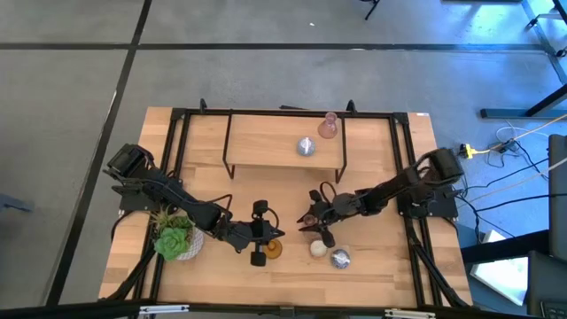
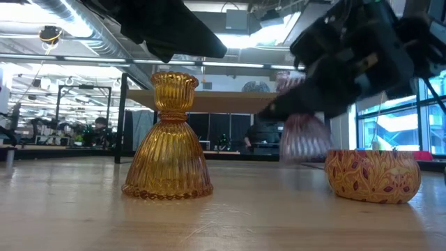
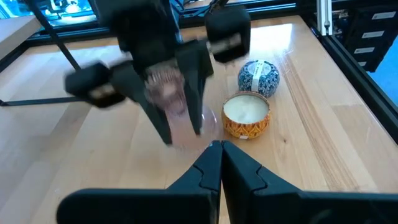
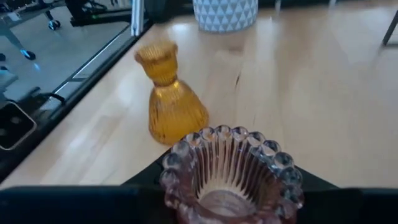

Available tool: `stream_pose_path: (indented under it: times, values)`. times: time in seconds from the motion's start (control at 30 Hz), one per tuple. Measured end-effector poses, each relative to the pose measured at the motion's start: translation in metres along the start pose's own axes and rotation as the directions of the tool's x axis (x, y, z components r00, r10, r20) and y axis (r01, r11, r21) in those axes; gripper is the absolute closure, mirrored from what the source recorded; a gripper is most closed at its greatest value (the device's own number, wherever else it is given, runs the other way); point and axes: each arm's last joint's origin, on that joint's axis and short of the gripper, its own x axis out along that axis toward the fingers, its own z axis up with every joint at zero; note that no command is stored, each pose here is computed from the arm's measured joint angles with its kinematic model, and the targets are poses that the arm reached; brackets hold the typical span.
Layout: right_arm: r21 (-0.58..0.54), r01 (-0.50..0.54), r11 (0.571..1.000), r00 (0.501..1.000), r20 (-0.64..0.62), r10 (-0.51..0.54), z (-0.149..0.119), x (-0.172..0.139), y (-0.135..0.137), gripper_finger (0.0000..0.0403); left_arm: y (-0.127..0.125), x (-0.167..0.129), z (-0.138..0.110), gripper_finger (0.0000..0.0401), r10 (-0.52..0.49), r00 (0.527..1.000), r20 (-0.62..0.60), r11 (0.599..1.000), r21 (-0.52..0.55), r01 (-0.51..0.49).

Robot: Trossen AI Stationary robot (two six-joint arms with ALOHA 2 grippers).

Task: Pick & Place candle stick holders
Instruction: Put the pink glass candle holder on the shelf

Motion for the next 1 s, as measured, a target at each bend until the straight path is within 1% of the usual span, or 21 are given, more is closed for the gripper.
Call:
stream_pose_path:
  times: [0.13,0.23,0.37,0.43,0.63,0.8,0.87,1.0]
  values:
    - [-0.049,0.043,0.998,0.999,0.010,-0.043,0.018,-0.015,0.002,0.0278,-0.001,0.000,0.000,0.0399,-0.002,1.000,0.001,1.000,0.001,0.002]
    - [-0.095,0.124,0.988,0.992,0.028,-0.122,0.034,-0.030,0.003,0.0275,-0.001,0.000,0.000,0.0399,0.002,1.000,0.002,1.000,0.001,-0.002]
    - [-0.159,0.269,0.950,0.963,0.053,-0.264,0.052,-0.054,0.002,0.0277,-0.001,0.000,0.000,0.0399,0.003,1.000,0.003,1.000,0.000,-0.003]
    - [-0.186,0.312,0.932,0.950,0.083,-0.301,0.063,-0.067,0.000,0.0278,-0.001,0.000,0.000,0.0399,0.003,1.000,0.003,1.000,0.000,-0.003]
    - [-0.190,0.398,0.898,0.910,0.203,-0.361,0.090,-0.102,-0.012,0.0276,-0.001,0.000,0.000,0.0399,0.003,1.000,0.003,1.000,0.001,-0.003]
    - [-0.182,0.491,0.852,0.855,0.288,-0.432,0.108,-0.125,-0.028,0.0276,-0.001,0.000,0.000,0.0399,0.003,1.000,0.003,1.000,0.000,-0.003]
    - [-0.172,0.508,0.844,0.844,0.296,-0.447,0.114,-0.131,-0.035,0.0276,-0.001,0.000,0.000,0.0399,0.003,1.000,0.003,1.000,0.000,-0.003]
    - [-0.166,0.523,0.836,0.841,0.260,-0.475,0.121,-0.136,-0.049,0.0276,-0.001,0.000,0.000,0.0399,0.003,1.000,0.003,1.000,0.001,-0.003]
